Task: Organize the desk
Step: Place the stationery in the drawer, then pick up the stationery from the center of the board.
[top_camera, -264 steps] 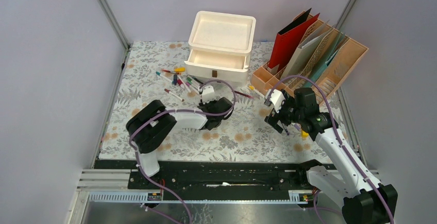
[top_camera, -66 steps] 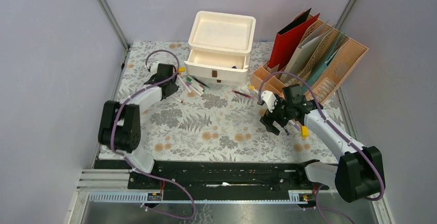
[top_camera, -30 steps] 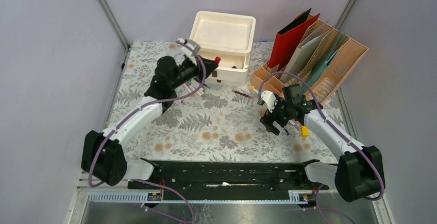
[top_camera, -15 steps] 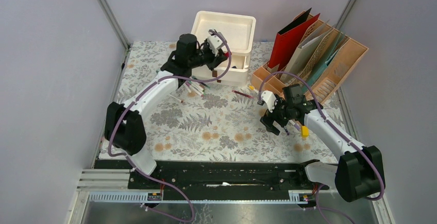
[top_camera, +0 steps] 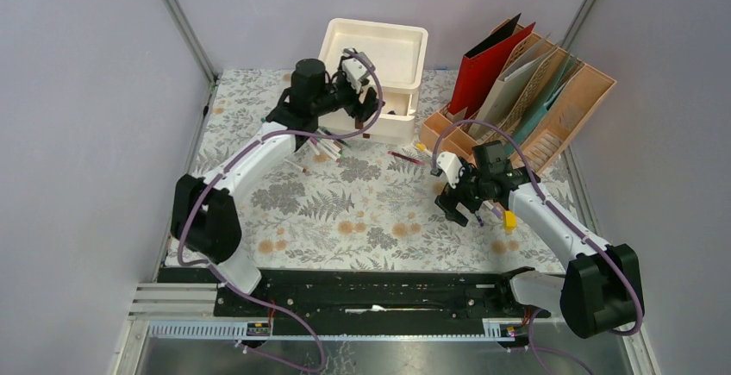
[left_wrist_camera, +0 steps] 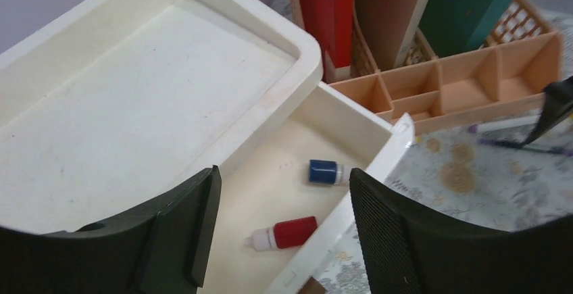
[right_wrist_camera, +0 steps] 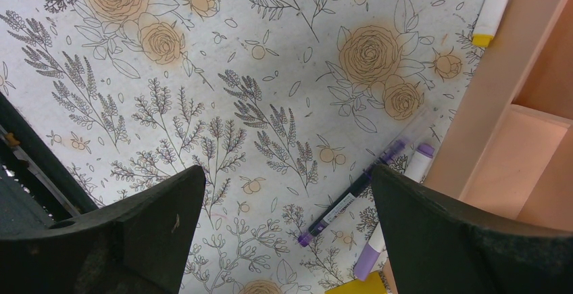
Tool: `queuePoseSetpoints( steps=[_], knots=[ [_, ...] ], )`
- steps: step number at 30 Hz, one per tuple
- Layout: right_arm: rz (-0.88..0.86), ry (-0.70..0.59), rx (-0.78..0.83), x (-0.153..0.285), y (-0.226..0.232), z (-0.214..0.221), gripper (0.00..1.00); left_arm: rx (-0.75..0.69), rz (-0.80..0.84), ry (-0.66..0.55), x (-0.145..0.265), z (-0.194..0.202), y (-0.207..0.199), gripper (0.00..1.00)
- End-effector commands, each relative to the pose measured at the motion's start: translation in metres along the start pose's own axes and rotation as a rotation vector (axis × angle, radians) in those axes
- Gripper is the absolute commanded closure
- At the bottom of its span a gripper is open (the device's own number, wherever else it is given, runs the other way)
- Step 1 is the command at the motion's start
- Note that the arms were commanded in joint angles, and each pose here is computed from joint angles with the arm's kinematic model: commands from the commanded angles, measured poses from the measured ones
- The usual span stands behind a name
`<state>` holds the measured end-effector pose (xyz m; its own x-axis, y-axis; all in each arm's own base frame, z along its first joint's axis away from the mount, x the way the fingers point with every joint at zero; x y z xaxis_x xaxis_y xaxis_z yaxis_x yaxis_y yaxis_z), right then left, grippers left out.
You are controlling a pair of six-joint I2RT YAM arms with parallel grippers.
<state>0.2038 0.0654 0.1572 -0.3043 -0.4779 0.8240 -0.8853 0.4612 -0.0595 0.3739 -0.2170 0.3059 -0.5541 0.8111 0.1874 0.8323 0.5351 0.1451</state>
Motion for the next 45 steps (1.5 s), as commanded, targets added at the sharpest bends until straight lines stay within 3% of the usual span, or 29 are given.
queuePoseSetpoints(
  steps=[1,7,12,17,26,35,39,43,45],
  knots=[
    [0.003,-0.020,0.028,0.002,-0.002,-0.007,0.00,0.061,0.001,-0.247,0.038,-0.045,-0.002,0.25],
    [0.000,-0.022,0.028,0.002,-0.002,-0.007,0.00,0.330,0.038,-0.433,0.091,-0.027,0.010,0.15],
    [-0.001,-0.024,0.027,0.002,-0.002,-0.007,0.00,0.531,-0.081,-0.492,0.117,0.000,0.026,0.02],
    [0.000,-0.023,0.028,0.003,-0.001,-0.007,0.00,0.705,-0.316,-0.480,0.135,0.040,0.046,0.01],
    [-0.008,-0.025,0.027,0.001,-0.002,-0.007,0.00,0.839,-0.873,-0.327,0.153,0.122,0.079,0.01],
    [-0.016,-0.023,0.024,0.000,-0.001,-0.007,0.00,0.846,-0.849,0.035,0.132,0.161,0.117,0.01],
    [-0.037,-0.019,0.017,-0.002,-0.001,-0.007,0.00,0.830,-0.860,0.214,0.125,0.177,0.132,0.10],
    [-0.050,-0.018,0.014,-0.003,-0.002,-0.008,0.00,0.835,-0.842,0.310,0.115,0.193,0.140,0.19],
    [-0.050,-0.015,0.015,-0.004,-0.002,-0.008,0.00,0.834,-0.835,0.360,0.109,0.201,0.144,0.28]
  ],
)
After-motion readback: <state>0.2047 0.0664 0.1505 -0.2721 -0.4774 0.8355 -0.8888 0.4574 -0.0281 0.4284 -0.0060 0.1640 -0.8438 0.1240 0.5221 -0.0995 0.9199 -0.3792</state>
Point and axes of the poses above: each gripper's point midway between its finger pads, its own x axis back along the fingers, its own y axis along the line the jaws close on, z = x × y, the point moved 10 cm from there along x, back along the fingers, and after that the axes turned 2 degrees about x, right-handed, at the moved point
